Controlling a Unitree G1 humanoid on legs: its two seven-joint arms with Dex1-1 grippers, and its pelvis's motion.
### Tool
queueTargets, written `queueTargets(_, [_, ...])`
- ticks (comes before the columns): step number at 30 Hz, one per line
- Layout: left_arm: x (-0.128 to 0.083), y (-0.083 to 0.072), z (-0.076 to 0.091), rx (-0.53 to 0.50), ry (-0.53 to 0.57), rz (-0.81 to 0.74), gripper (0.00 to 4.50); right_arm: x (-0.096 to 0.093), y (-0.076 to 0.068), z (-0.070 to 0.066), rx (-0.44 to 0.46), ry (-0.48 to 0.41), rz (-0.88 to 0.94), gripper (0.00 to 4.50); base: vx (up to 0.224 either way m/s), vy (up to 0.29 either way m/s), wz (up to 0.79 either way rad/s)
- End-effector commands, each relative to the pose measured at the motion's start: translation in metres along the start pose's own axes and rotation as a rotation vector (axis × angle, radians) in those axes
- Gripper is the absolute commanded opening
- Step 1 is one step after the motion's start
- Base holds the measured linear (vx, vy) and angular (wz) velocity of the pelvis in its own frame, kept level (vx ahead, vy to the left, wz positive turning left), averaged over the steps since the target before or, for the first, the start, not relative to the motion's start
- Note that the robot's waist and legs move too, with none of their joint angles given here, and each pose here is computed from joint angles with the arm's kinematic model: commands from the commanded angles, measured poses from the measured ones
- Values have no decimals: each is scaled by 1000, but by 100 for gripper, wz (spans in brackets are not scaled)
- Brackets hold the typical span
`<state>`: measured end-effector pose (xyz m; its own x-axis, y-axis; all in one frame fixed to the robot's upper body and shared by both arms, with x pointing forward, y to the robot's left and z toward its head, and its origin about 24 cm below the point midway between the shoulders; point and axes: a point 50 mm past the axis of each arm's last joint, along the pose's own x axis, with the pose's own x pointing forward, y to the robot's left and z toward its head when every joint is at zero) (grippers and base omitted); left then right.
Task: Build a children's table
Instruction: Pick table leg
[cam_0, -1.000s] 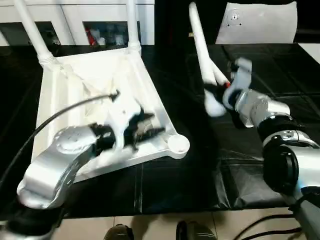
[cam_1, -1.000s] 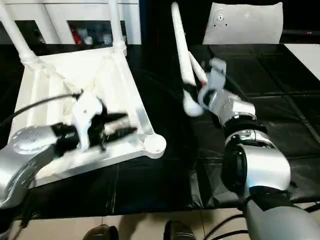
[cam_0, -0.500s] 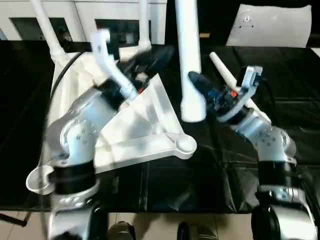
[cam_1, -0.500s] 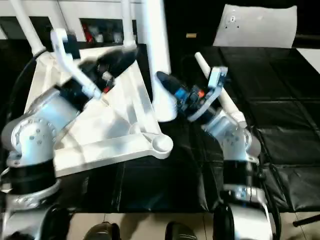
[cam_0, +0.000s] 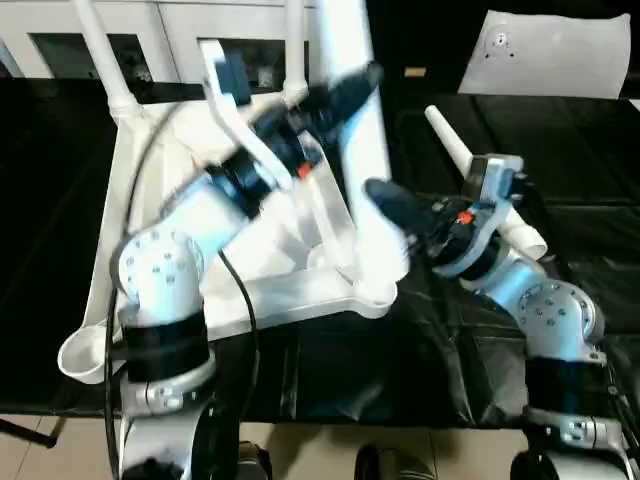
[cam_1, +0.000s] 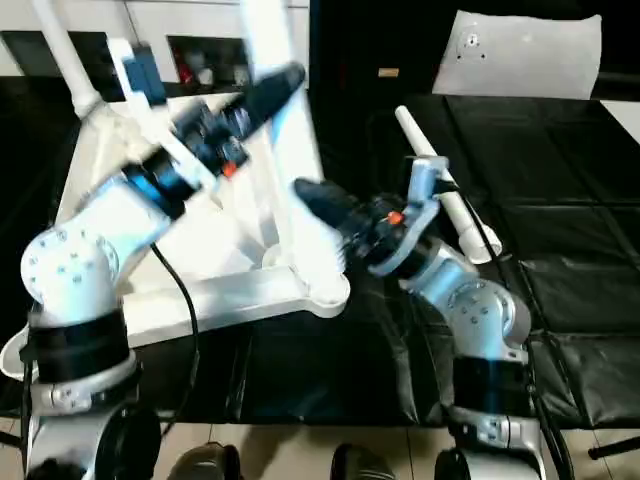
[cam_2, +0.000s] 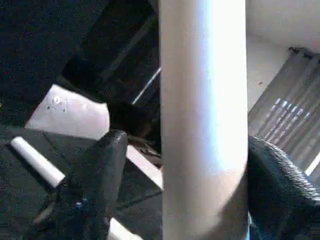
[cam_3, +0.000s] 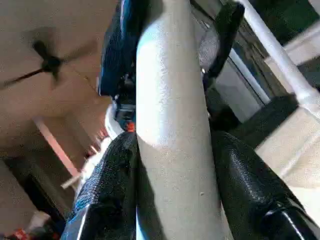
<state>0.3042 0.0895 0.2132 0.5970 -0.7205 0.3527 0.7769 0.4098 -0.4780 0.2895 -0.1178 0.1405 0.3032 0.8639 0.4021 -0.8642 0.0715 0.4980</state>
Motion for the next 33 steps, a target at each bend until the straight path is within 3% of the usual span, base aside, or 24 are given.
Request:
queueTargets(1, [0,-2,-3,54,30,30,330,4,2,1,-98,26,-45,186,0,0,0])
queueTargets(4, [-2,4,-6,99,33,143,295,9,0,-5,-213,71,-124,186,0,0,0])
queueTargets(9, [-1,4,-9,145,17,248,257,13,0,-12,-299,87,-174,186,0,0,0])
queueTargets(14, [1,3,-16,208,-1,369,219,17,-2,-14,-345,35,-223,186,0,0,0])
queueTargets(16, [1,2,-17,174,-38,402,212,19,-4,-15,-373,27,-247,186,0,0,0])
queueTargets(22, [1,0,-16,171,-55,413,189,19,-5,-18,-386,40,-246,186,0,0,0])
queueTargets(33, [1,-5,-21,159,-48,379,188,20,-5,-20,-407,50,-246,186,0,0,0])
